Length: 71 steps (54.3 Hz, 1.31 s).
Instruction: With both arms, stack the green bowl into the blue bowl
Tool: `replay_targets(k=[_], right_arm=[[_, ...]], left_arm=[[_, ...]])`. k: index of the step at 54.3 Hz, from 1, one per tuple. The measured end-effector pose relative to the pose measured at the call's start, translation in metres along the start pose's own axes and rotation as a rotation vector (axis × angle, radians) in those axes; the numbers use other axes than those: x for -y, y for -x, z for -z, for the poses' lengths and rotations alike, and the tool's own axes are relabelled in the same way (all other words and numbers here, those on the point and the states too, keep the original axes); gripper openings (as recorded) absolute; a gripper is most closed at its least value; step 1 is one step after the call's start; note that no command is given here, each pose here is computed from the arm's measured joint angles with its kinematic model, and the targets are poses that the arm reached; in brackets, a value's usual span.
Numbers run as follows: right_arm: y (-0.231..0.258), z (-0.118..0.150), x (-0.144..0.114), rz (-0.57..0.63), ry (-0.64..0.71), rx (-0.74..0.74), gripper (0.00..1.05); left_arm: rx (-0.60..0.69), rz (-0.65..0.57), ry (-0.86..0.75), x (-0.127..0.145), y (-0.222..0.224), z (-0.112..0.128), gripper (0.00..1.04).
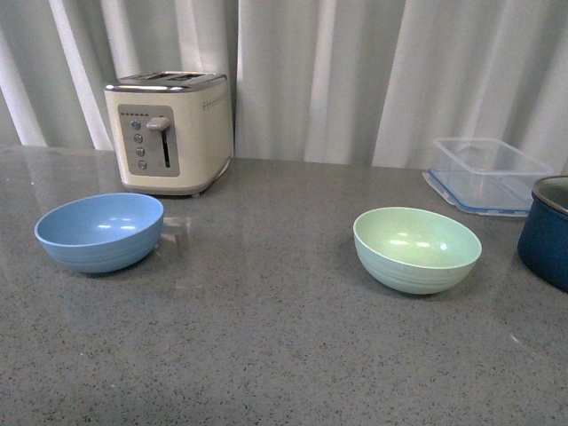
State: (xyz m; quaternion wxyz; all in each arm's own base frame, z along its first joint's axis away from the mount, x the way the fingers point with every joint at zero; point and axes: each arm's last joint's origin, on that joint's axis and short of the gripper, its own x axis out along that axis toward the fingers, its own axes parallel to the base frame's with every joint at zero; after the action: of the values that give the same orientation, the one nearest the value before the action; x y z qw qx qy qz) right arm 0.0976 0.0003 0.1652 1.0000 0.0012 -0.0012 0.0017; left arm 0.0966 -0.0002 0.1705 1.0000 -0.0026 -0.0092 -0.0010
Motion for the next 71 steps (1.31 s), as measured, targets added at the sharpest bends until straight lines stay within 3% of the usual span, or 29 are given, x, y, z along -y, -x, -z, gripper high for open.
replay_targets(k=[37,46,64,71], right_arm=[[0.0,0.0,0.0,0.0,0.0,0.0,0.95],[0.0,0.0,0.0,0.0,0.0,0.0,0.95],[0.0,0.0,0.0,0.0,0.0,0.001,0.95],[0.0,0.0,0.0,0.0,0.0,0.001,0.95]], left_arm=[[0.0,0.0,0.0,0.0,0.0,0.0,0.98],[-0.068,-0.235,-0.042,-0.004,-0.007,-0.001,0.98],[-0.087,-0.201,0.124,-0.022,-0.052,-0.068,0.98],[-0.118,-0.171,0.263,-0.032,-0.08,-0.089,0.98]])
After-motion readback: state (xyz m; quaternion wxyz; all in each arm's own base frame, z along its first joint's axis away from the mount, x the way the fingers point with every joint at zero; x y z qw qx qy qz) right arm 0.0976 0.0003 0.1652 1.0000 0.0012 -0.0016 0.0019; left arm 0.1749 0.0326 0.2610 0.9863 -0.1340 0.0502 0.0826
